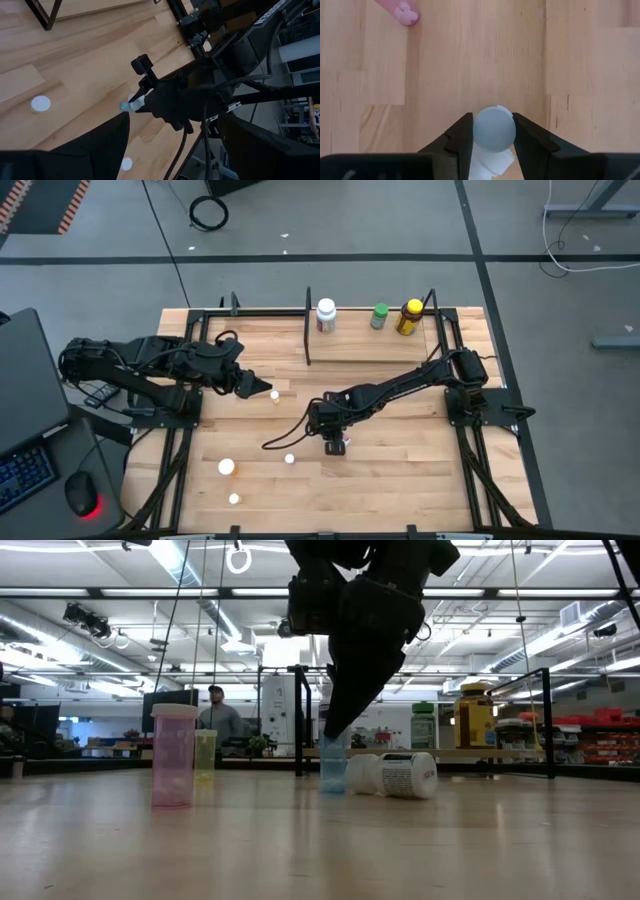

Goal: Pick and place medicine bottles onto shelf by color
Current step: Put the blue pill bottle on the shelf

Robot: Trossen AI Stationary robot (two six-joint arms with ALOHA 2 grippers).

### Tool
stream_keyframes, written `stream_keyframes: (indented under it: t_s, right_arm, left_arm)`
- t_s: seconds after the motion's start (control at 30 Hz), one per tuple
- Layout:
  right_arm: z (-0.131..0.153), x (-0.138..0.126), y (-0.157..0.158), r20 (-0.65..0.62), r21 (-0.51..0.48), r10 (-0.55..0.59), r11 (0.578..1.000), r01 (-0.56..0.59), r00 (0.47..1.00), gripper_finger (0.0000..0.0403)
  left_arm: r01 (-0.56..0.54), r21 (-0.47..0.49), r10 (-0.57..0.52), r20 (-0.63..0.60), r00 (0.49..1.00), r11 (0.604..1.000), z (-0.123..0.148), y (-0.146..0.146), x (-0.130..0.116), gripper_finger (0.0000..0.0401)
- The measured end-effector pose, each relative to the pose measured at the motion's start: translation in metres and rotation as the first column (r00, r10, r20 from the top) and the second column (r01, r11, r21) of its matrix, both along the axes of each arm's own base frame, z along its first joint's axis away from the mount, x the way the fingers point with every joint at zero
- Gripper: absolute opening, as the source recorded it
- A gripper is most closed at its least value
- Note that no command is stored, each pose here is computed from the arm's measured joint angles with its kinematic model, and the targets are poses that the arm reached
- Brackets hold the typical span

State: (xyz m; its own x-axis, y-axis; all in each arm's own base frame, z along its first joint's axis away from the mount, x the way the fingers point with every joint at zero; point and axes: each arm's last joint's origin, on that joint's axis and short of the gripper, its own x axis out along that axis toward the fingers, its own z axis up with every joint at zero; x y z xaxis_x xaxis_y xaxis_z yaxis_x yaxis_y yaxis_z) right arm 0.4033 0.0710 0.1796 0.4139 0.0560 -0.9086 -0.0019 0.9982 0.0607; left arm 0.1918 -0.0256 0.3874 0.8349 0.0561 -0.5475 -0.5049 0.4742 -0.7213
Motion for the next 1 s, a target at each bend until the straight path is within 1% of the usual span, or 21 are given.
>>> stream_keyframes:
  t_s: [0.13,0.3,0.47,0.57,0.8,1.0]
  right_arm:
    - [0.005,0.0,-0.009,-0.042,-0.009,-0.022,1.0,0.022,0.999,0.0135]
    - [0.021,0.003,-0.027,-0.078,-0.014,-0.074,0.997,0.073,0.994,0.013]
    - [0.039,0.004,-0.054,-0.121,-0.006,-0.183,0.983,0.184,0.976,0.0134]
    - [0.048,0.005,-0.076,-0.132,0.003,-0.268,0.963,0.271,0.954,0.0134]
    - [0.074,0.007,-0.139,-0.057,0.03,-0.427,0.903,0.429,0.902,0.0133]
    - [0.085,-0.003,-0.196,-0.015,0.039,-0.542,0.839,0.542,0.84,0.0134]
  left_arm:
    - [0.0,0.0,0.0,0.0,1.0,1.0,0.0,0.0,0.0,0.0306]
    - [0.0,0.0,0.0,0.0,1.0,1.0,0.0,0.0,0.0,0.0306]
    - [0.003,-0.002,-0.003,0.0,1.0,1.0,0.0,0.0,0.0,0.0306]
    - [0.004,-0.001,-0.004,0.001,1.0,1.0,0.0,0.0,0.0,0.0306]
    - [0.003,-0.001,-0.003,0.002,1.0,1.0,0.0,0.0,0.0,0.0306]
    - [0.009,-0.008,-0.009,0.001,1.0,1.0,0.0,0.0,0.0,0.0306]
